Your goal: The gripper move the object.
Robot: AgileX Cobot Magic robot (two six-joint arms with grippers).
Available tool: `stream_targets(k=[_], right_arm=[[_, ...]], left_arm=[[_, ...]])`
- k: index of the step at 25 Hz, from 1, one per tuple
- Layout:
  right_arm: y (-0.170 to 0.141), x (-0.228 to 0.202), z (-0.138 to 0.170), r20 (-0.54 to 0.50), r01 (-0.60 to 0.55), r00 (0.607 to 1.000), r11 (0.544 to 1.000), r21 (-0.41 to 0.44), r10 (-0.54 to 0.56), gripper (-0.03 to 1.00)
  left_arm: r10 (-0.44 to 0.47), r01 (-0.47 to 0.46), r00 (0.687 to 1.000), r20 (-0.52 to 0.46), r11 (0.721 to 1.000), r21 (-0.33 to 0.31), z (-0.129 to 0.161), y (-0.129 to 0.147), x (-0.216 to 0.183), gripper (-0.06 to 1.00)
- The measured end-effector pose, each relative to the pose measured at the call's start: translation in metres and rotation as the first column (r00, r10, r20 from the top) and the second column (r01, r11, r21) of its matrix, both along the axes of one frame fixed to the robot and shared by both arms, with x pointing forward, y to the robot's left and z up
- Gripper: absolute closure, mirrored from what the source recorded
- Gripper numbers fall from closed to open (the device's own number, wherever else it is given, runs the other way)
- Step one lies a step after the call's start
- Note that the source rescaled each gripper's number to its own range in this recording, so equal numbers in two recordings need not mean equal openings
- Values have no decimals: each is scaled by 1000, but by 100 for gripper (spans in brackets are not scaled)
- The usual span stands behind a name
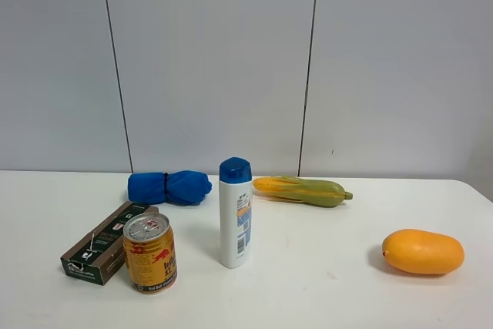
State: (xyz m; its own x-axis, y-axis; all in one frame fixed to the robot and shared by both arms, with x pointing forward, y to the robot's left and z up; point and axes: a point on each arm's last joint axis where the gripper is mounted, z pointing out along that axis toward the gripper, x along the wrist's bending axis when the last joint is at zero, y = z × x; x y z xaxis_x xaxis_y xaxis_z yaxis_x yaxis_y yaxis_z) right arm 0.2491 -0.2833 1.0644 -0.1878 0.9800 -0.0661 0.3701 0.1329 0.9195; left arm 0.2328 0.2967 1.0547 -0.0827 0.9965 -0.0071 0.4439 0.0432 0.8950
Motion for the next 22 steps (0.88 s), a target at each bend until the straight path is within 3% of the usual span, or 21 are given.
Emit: stream_targets(k=[10,22], right_arm=[[1,-5,-13,-140,5,990,1000,26,-1,-3],[0,-15,-13,-81,20,997,999,35,-17,-3]], left_arm=[[0,0,1000,0,1000,0,0,0,0,-6],[0,0,1000,0,1000,0,0,0,0,-6]])
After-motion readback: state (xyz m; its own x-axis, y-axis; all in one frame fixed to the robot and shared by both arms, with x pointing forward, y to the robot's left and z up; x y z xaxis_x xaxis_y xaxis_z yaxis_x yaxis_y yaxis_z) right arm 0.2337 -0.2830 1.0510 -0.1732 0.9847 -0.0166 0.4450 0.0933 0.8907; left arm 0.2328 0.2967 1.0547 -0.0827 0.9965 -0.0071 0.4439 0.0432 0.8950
